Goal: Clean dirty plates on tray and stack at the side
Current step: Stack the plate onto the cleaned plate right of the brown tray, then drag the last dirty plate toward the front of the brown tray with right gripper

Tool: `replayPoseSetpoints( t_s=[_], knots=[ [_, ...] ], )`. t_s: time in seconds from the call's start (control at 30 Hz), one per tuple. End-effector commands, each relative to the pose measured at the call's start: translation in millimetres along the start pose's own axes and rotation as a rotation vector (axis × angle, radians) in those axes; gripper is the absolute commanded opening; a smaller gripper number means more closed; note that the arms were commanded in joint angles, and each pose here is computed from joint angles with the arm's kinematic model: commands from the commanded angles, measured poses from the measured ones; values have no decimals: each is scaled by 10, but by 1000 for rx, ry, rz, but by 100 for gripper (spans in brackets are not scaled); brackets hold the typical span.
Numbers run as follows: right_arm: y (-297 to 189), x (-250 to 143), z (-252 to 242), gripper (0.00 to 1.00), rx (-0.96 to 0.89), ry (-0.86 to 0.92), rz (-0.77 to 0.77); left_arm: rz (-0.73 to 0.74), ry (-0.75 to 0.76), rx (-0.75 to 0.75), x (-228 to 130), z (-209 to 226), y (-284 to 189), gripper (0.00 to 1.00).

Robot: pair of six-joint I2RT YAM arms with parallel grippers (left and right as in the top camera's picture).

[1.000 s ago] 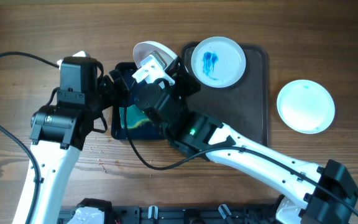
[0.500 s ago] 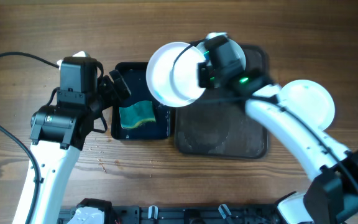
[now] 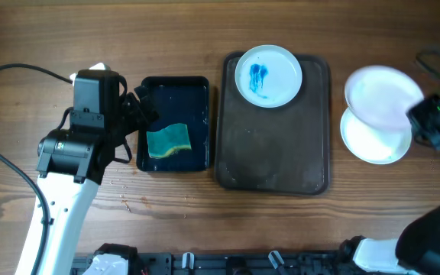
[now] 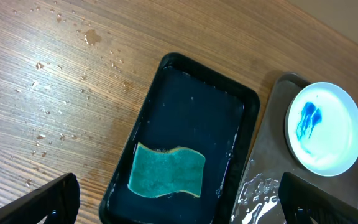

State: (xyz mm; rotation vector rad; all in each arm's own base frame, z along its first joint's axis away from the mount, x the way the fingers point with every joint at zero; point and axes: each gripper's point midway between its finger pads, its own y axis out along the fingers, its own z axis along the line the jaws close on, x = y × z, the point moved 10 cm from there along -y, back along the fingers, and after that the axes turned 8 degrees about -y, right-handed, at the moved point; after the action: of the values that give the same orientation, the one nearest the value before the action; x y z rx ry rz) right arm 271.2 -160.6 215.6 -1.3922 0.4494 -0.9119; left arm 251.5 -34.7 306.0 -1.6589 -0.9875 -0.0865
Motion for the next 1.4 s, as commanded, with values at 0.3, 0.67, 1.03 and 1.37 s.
replayPoseSetpoints(
  t_s=[0.3,0.67,1.03,1.37],
  knots=[
    [256,-130,-218,42,48,-59,89,-21,-2,2,43,0,-30,100],
    [-267,-836,1287,45,443,-800,-77,-21,-2,2,43,0,-30,100],
    [804,-796,2214,53,306,-937,-354,-21,-2,2,43,0,-30,100],
    [1624,-923,2348,9,401,-925,-208,-21,-2,2,43,0,-30,100]
  ],
)
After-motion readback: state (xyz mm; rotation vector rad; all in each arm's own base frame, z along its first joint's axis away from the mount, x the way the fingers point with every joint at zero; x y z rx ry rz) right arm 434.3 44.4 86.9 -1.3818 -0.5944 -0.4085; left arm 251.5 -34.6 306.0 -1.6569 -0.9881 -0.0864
